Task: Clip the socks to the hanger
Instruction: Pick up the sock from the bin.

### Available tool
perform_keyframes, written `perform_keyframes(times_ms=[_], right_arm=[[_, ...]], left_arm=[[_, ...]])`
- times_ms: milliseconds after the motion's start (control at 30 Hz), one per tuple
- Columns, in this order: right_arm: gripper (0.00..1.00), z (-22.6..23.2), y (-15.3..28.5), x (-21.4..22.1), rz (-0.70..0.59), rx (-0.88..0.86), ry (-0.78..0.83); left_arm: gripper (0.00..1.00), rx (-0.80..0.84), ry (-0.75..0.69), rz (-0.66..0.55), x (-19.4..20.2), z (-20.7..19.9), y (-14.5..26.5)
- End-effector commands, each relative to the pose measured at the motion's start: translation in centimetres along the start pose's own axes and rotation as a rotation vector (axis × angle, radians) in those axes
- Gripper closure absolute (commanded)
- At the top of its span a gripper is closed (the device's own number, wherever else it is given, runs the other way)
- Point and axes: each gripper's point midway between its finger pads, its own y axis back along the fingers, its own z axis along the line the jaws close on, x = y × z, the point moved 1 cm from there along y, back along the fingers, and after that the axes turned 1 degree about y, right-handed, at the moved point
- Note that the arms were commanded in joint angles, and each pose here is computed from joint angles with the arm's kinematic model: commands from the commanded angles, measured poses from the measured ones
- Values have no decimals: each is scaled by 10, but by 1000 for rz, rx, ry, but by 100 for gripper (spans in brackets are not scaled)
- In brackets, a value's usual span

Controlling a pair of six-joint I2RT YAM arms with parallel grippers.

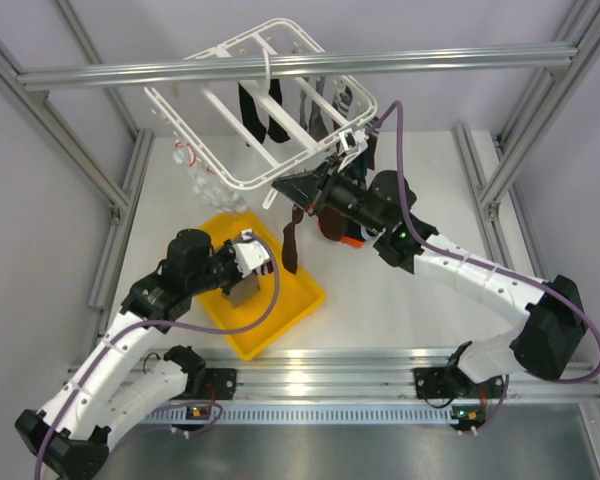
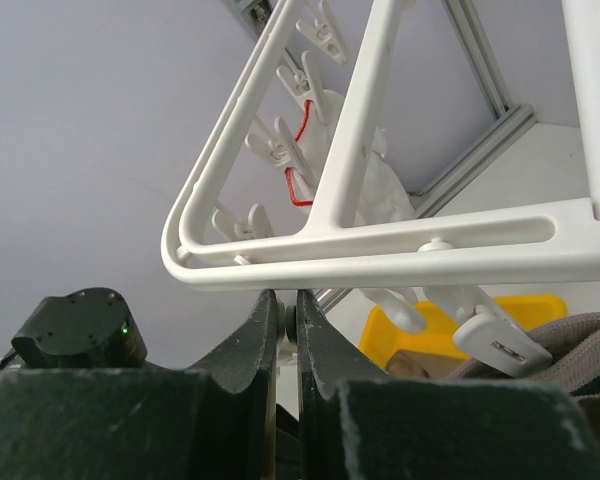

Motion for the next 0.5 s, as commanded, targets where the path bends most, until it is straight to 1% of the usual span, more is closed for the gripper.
perform_keyframes(times_ms=[0, 33, 200, 467], right_arm=[[100, -6, -2, -46, -138, 44, 37], [100, -6, -1, -46, -138, 44, 37], [100, -7, -2, -42, -129, 47, 32], [100, -9, -3, -38, -118, 47, 29]], left_arm=[[100, -179, 94, -121, -44, 35, 20], [100, -207, 127, -122, -46, 40, 22], [100, -244, 158, -214, -78, 53, 36], [100, -266, 172, -259, -101, 65, 41]])
